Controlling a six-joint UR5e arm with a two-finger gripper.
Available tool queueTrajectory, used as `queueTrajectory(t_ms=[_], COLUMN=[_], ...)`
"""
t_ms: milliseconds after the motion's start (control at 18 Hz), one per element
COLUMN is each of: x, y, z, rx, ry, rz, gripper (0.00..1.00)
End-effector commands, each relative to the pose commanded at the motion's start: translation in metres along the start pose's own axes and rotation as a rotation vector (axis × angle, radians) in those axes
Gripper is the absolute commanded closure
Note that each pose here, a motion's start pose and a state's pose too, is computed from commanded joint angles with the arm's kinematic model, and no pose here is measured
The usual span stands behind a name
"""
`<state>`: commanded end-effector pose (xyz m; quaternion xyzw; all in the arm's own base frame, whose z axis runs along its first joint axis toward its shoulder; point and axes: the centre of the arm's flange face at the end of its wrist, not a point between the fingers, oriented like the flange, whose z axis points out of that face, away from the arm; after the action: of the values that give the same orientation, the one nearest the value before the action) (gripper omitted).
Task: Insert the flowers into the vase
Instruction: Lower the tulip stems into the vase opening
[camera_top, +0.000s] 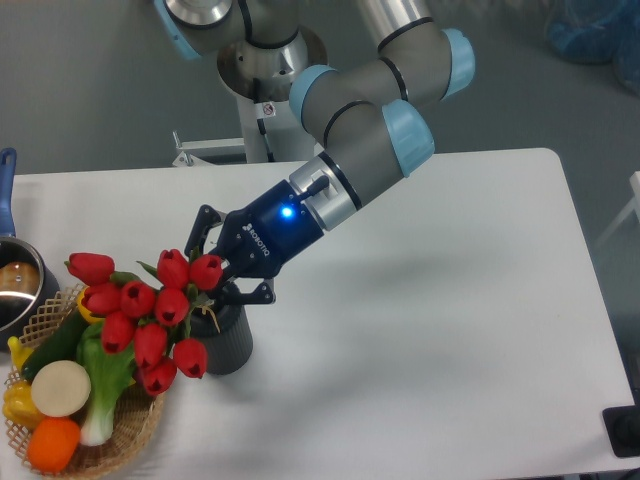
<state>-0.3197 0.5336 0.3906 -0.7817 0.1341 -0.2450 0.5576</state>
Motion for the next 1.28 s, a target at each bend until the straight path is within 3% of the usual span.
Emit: queueTrajectory(t_ms=[500, 1278], x=[-0.004, 0.006], y=[0.03, 0.078], z=[0.009, 0.016], rx=[-0.013, -0.022], ry=[0.013, 0.035], rz=[0.053, 0.07], gripper=[0.85, 0.81])
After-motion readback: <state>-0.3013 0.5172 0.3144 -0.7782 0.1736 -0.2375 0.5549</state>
